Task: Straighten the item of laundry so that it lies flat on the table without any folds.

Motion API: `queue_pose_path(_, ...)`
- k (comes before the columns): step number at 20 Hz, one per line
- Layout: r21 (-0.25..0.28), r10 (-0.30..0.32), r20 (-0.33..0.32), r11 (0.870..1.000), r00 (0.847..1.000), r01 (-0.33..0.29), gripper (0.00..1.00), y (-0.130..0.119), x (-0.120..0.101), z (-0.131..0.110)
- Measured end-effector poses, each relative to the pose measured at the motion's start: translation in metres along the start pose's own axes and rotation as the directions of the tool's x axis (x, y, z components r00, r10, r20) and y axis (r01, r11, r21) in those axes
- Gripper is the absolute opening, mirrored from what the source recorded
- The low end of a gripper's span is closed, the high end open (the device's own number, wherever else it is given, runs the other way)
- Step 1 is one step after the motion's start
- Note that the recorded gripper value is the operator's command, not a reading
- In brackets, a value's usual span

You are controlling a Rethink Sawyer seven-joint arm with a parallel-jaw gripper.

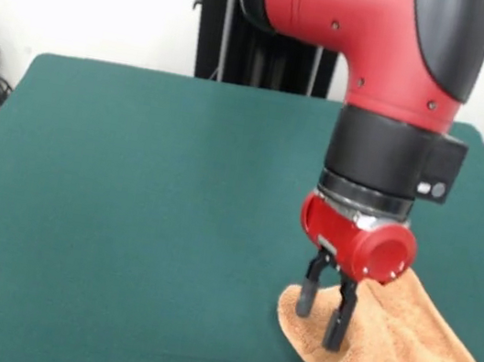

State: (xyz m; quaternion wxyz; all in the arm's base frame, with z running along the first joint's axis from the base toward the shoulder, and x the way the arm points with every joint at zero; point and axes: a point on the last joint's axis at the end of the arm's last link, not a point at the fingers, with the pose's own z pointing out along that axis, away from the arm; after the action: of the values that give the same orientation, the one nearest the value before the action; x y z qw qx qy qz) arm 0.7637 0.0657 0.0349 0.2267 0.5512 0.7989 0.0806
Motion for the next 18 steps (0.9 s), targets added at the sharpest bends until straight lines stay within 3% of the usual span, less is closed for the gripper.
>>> queue_pose_path(10, -0.016, 0.019, -0.105, 1.0, 0.994, -0.021, 1.0, 0.006, 0.053, 0.014)
queue_pose_path(18, -0.024, 0.061, -0.177, 0.998, 0.982, -0.066, 1.0, 0.011, 0.068, 0.006)
